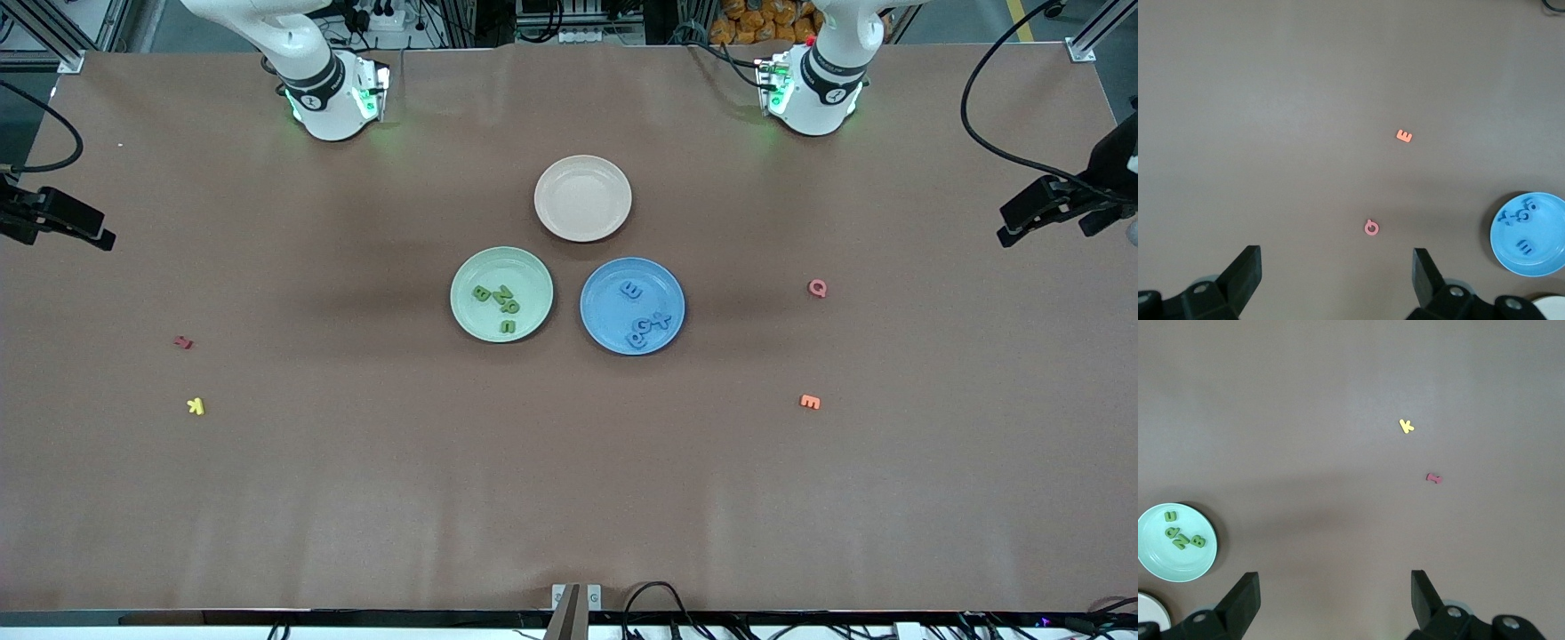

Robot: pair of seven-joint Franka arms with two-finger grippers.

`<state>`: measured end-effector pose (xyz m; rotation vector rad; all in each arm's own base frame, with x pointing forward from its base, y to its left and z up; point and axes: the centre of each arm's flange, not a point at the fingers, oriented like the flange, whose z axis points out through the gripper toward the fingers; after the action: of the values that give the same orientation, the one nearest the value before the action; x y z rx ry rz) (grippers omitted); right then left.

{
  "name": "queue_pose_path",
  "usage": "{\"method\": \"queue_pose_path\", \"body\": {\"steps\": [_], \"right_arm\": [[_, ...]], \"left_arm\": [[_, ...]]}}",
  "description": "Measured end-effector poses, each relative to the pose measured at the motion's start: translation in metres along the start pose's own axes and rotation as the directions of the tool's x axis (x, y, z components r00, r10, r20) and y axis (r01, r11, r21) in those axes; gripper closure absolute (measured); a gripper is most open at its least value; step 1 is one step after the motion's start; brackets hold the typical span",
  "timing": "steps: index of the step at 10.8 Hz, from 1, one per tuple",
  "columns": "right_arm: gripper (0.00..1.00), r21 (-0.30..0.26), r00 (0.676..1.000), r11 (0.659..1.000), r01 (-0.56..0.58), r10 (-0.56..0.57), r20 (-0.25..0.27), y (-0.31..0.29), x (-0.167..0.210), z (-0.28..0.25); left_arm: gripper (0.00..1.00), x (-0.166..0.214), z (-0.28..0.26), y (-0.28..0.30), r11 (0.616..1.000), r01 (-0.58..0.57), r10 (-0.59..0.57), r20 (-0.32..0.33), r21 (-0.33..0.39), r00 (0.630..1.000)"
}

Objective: Sort letters by color into matching plates

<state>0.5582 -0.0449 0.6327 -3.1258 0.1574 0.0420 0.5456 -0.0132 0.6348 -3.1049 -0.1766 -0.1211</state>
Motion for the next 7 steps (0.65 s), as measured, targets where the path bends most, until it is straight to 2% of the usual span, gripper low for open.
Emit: {"method": "queue_pose_path", "body": {"steps": [4,7], "right_arm": [[0.00,0.002,0.996,1.000,0.000,0.000,-0.091,-0.001,0.010,-0.006],[0.00,0.002,0.996,1.000,0.000,0.001,-0.094,-0.001,0.010,-0.006]], "left_arm": [[0.00,0.000,0.006,0.010,1.000,-0.021,0.021,0.015,0.000,1.000],[0.00,0.004,0.012,0.010,1.000,-0.021,0.021,0.025,-0.001,0.999]]}}
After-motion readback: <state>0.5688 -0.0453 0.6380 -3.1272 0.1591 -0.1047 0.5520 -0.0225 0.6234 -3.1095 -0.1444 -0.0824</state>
